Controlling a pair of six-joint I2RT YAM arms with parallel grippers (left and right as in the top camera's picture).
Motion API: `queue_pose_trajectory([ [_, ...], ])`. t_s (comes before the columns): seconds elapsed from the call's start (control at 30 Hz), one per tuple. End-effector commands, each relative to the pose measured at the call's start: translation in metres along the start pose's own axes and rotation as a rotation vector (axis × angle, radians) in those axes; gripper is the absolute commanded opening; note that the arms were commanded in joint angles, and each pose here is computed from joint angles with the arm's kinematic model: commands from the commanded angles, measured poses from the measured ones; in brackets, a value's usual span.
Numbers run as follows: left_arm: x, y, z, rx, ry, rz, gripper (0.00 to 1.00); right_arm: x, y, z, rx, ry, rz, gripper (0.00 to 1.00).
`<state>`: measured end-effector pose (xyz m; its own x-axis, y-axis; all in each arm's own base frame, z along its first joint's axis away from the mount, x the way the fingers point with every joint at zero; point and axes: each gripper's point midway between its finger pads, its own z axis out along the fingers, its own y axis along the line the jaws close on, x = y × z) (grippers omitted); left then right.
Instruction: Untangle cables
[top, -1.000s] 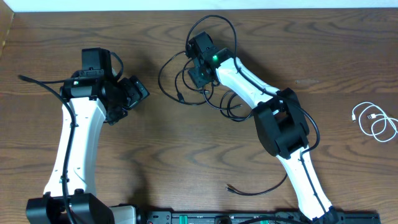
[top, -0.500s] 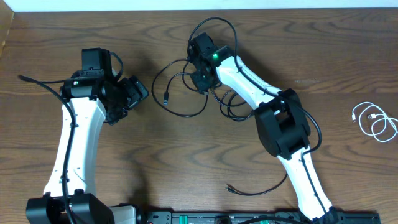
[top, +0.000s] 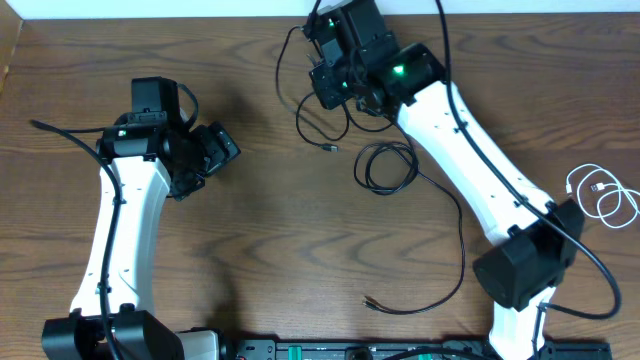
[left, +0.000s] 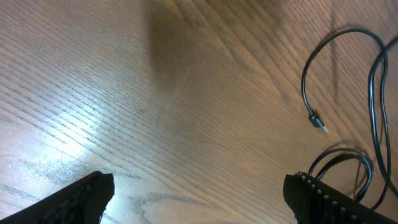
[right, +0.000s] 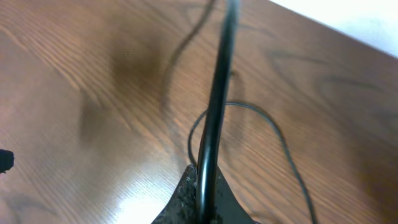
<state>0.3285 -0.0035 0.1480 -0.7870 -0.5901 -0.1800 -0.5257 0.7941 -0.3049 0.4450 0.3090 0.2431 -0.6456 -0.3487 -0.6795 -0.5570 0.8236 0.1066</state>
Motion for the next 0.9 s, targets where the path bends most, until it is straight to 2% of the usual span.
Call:
queue_pose_trajectory([
  [0.0, -0.004, -0.001, -0.009, 0.003, -0.033, 0.009, 0.92, -0.021, -0.036, -0.05, 0.163, -0.09, 0.06, 0.01],
  [0.13, -0.004, -0.001, -0.009, 0.003, -0.033, 0.01, 0.92, -0.016, -0.09, -0.098, 0.337, -0.109, 0.164, 0.01],
  [0.23, -0.005, 0.001, -0.009, -0.006, -0.037, 0.025, 0.92, 0.01, -0.144, -0.129, 0.448, -0.055, 0.307, 0.01],
  [0.43, -0.006, 0.002, -0.009, -0.014, -0.041, 0.032, 0.92, 0.099, -0.25, -0.184, 0.651, 0.119, 0.673, 0.01],
  [0.63, -0.006, 0.002, -0.009, -0.014, -0.041, 0.031, 0.92, 0.174, -0.336, -0.241, 0.82, 0.166, 0.931, 0.01],
  [0.7, -0.006, 0.002, -0.009, -0.014, -0.041, 0.032, 0.92, 0.214, -0.366, -0.258, 0.877, 0.191, 1.039, 0.01],
  [0.87, -0.005, 0.002, -0.009, -0.015, -0.04, 0.031, 0.92, 0.268, -0.399, -0.261, 0.855, 0.18, 1.198, 0.01],
])
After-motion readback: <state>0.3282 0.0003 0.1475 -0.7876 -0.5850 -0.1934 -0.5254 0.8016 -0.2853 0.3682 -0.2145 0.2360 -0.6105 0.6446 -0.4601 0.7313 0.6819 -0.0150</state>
